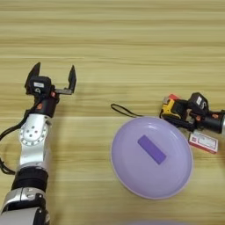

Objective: Move the objects on the table

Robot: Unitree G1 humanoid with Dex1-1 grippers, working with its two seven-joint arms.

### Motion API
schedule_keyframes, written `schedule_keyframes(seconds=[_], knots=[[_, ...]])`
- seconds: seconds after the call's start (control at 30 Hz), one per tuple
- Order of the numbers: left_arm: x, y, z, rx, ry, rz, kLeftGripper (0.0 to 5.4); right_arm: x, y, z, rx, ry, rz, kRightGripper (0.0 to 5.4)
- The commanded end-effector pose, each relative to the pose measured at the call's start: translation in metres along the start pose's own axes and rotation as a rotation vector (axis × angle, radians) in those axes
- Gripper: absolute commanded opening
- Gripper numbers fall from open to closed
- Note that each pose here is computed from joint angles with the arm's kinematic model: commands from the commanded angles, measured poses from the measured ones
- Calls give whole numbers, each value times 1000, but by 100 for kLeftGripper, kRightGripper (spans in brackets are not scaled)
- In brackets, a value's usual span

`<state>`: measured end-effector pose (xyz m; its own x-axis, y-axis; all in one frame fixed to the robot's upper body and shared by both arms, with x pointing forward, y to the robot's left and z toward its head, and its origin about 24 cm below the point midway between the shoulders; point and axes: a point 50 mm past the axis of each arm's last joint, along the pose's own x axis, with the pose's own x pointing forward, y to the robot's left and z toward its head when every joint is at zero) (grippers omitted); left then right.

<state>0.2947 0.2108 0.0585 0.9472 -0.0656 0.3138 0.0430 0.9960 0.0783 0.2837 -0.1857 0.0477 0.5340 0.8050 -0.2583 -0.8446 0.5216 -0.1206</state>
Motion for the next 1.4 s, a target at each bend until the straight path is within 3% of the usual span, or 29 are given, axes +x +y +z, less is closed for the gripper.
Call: schedule_keyframes(seconds=[0.03,0.5,0.73,1.4], knots=[[2,1,0,-3,1,1,540,1,-4,3,-13,4,-9,250],[1,1,0,-3,1,2,540,0,-6,8,-18,-14,-15,250],[2,1,0,-3,1,2,540,-6,-12,23,-38,-77,-45,250],[3,1,0,-2,1,1,540,-51,-49,69,-125,-235,-292,250]])
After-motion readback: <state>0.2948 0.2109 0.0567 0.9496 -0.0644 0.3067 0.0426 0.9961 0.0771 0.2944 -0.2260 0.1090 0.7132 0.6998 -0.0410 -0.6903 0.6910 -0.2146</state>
